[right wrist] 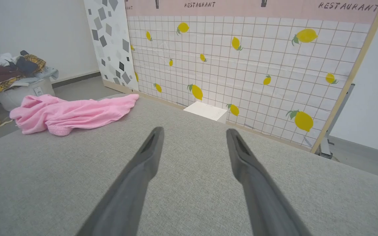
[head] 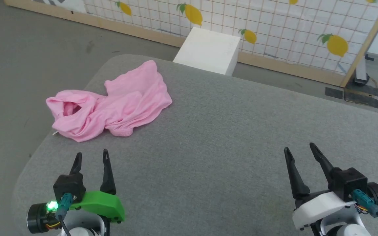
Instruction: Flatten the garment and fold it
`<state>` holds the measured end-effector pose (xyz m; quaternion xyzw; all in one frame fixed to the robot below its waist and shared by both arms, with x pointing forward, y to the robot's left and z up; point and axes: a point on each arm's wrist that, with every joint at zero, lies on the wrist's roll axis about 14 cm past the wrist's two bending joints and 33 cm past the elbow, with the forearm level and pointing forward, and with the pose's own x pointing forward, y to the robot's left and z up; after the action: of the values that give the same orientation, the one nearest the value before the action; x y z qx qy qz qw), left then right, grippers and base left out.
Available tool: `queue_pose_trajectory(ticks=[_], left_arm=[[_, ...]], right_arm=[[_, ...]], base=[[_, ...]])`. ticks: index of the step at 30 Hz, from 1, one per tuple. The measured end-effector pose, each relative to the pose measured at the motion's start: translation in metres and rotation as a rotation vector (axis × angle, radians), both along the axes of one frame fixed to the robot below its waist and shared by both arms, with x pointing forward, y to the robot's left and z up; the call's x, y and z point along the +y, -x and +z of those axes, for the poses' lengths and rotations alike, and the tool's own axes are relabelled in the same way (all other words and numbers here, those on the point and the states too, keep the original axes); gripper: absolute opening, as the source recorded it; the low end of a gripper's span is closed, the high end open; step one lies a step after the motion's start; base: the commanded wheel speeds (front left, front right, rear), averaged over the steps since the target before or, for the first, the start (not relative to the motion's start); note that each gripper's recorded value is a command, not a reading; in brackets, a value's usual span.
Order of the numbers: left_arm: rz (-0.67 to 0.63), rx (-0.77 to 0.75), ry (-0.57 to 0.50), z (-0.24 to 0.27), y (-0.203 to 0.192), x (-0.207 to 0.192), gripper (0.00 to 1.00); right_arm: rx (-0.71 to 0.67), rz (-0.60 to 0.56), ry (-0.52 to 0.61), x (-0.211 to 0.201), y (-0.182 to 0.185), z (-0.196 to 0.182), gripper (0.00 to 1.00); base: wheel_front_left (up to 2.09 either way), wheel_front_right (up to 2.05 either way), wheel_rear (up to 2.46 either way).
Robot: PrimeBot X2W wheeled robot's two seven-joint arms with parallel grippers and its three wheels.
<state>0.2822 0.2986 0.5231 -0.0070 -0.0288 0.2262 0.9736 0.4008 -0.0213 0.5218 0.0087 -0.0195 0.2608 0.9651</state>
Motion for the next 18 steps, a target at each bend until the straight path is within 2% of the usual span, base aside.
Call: queue_pose_trajectory(ticks=[18], left_arm=[[0.133, -0.015, 0.001, -0.001, 0.036, 0.029, 1.00]], right_arm=[[-0.012, 0.109, -0.029, 0.039, 0.002, 0.003, 1.00]], base=[[0.00, 0.00, 0.00]])
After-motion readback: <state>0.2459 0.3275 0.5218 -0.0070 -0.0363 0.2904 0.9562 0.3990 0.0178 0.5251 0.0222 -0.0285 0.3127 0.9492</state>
